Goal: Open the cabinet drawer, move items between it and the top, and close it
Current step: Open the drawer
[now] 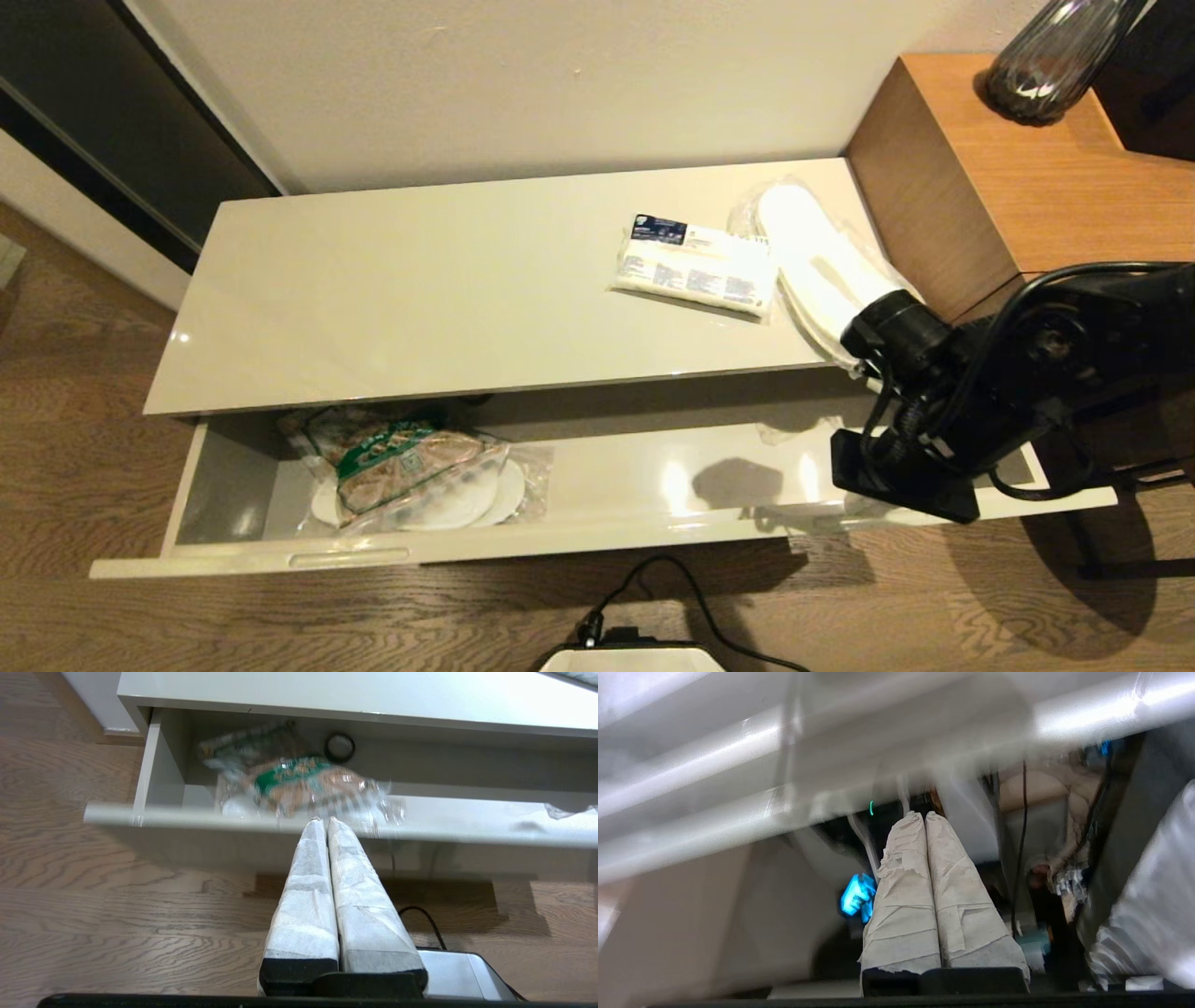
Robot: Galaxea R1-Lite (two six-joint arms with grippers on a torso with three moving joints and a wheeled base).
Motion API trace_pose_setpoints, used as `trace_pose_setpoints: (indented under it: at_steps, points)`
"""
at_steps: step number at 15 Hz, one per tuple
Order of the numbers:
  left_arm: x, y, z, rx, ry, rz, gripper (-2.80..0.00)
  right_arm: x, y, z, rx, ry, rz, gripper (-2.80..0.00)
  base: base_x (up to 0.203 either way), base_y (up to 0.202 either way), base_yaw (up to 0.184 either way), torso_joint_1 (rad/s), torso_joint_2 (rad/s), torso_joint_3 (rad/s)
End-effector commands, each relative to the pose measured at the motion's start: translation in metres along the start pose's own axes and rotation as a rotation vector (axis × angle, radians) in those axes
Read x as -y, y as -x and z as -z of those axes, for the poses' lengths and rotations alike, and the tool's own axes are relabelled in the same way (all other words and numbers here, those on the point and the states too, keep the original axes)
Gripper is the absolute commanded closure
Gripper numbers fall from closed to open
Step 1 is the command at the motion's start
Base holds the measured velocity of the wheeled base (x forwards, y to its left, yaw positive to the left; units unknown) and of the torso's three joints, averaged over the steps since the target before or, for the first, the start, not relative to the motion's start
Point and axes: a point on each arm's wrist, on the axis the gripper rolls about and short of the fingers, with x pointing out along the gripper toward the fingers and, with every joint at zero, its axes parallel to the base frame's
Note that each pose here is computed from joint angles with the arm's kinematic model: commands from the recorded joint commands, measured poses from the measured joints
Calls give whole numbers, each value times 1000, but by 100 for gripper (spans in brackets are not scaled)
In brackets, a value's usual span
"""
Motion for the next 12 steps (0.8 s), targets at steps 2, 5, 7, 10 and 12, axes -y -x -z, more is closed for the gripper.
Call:
trace_pose_setpoints:
  at_steps: [2,5,7,10,12]
  points:
    - [0,0,0,-1,1,0,0,26,71,66,69,25,-117,0,0,0,0,0,0,0]
    - [0,0,0,-1,1,-1,0,52,95,102,70,25,-124,0,0,0,0,0,0,0]
    - [0,0,0,-1,1,-2,0,56,99,100,175,-2,-71,0,0,0,0,0,0,0]
    - [0,0,0,-1,1,-1,0,56,112,94,339,17,-67,0,0,0,0,0,0,0]
    - [0,0,0,-1,1,-1,0,56,116,91,413,128,24,0,0,0,0,0,0,0]
